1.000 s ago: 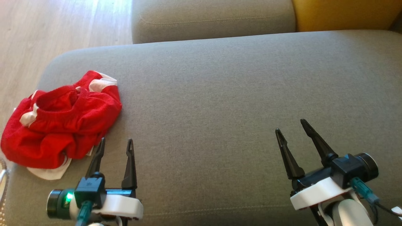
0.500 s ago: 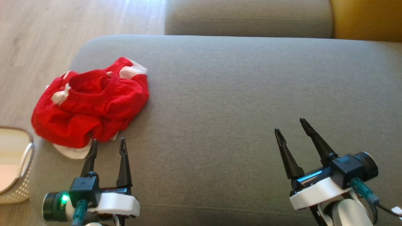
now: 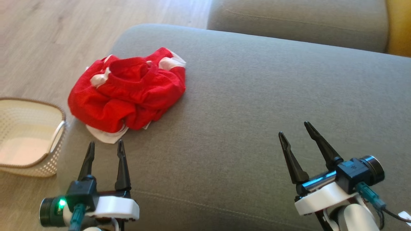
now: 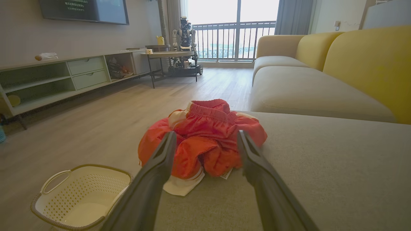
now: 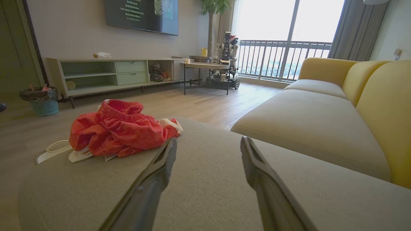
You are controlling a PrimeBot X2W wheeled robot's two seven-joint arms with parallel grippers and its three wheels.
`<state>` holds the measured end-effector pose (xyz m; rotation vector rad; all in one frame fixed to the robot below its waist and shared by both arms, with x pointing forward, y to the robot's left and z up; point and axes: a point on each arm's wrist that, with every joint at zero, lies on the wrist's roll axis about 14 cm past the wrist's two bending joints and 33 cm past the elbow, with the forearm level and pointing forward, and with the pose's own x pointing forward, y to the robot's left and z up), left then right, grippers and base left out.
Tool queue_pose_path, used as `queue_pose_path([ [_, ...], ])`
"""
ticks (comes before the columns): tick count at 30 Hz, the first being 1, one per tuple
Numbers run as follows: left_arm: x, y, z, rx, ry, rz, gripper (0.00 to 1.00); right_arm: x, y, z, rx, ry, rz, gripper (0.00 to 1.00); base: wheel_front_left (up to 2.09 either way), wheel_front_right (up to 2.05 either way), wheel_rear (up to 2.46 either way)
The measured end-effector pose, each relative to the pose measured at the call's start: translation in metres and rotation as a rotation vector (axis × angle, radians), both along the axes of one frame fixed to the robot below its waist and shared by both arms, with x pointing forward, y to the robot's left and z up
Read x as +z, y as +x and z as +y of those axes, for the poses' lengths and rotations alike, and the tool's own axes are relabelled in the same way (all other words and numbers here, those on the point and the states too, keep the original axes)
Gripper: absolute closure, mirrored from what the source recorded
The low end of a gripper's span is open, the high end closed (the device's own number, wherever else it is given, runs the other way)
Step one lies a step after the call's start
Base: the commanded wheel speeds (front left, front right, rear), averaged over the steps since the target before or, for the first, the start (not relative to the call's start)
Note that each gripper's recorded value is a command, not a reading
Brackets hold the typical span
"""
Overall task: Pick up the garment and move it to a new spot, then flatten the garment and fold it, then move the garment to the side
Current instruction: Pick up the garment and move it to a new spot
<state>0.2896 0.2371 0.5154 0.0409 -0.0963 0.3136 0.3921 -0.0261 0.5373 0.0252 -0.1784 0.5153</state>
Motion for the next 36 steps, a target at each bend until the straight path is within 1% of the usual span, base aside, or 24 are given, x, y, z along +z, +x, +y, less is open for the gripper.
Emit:
queue_pose_path([
  [7, -0.001, -0.007, 0.009, 0.037, 0.002, 0.008, 0.00, -0.006, 0.001, 0.016, 0.047, -0.007, 0.013, 0.00, 0.00, 0.00, 0.00],
  [11, 0.001, -0.002, 0.013, 0.036, 0.008, 0.008, 0.00, -0.016, 0.003, 0.022, 0.065, -0.026, 0.031, 0.00, 0.00, 0.00, 0.00],
  [14, 0.018, 0.015, 0.020, 0.036, 0.032, -0.037, 0.00, -0.025, 0.007, 0.024, 0.070, -0.037, 0.049, 0.00, 0.00, 0.00, 0.00],
  [17, 0.039, 0.040, 0.031, 0.028, 0.067, -0.090, 0.00, -0.036, 0.012, 0.025, 0.074, -0.054, 0.067, 0.00, 0.00, 0.00, 0.00],
  [20, 0.041, 0.067, 0.044, 0.014, 0.078, -0.087, 0.00, -0.045, 0.022, 0.027, 0.076, -0.065, 0.077, 0.00, 0.00, 0.00, 0.00],
  [23, 0.030, 0.094, 0.057, -0.001, 0.104, -0.032, 0.00, -0.051, 0.033, 0.029, 0.074, -0.066, 0.083, 0.00, 0.00, 0.00, 0.00],
  [27, 0.014, 0.134, 0.067, -0.046, 0.103, 0.075, 0.00, -0.062, 0.046, 0.023, 0.053, -0.075, 0.097, 0.00, 0.00, 0.00, 0.00],
  [31, -0.004, 0.170, 0.073, -0.081, 0.084, 0.219, 0.00, -0.075, 0.056, 0.014, 0.027, -0.089, 0.116, 0.00, 0.00, 0.00, 0.00],
  [35, -0.034, 0.191, 0.076, -0.112, 0.073, 0.405, 0.00, -0.087, 0.066, 0.011, 0.015, -0.096, 0.130, 0.00, 0.00, 0.00, 0.00],
  [36, -0.043, 0.194, 0.076, -0.120, 0.055, 0.451, 0.00, -0.090, 0.068, 0.012, 0.016, -0.099, 0.134, 0.00, 0.00, 0.00, 0.00],
])
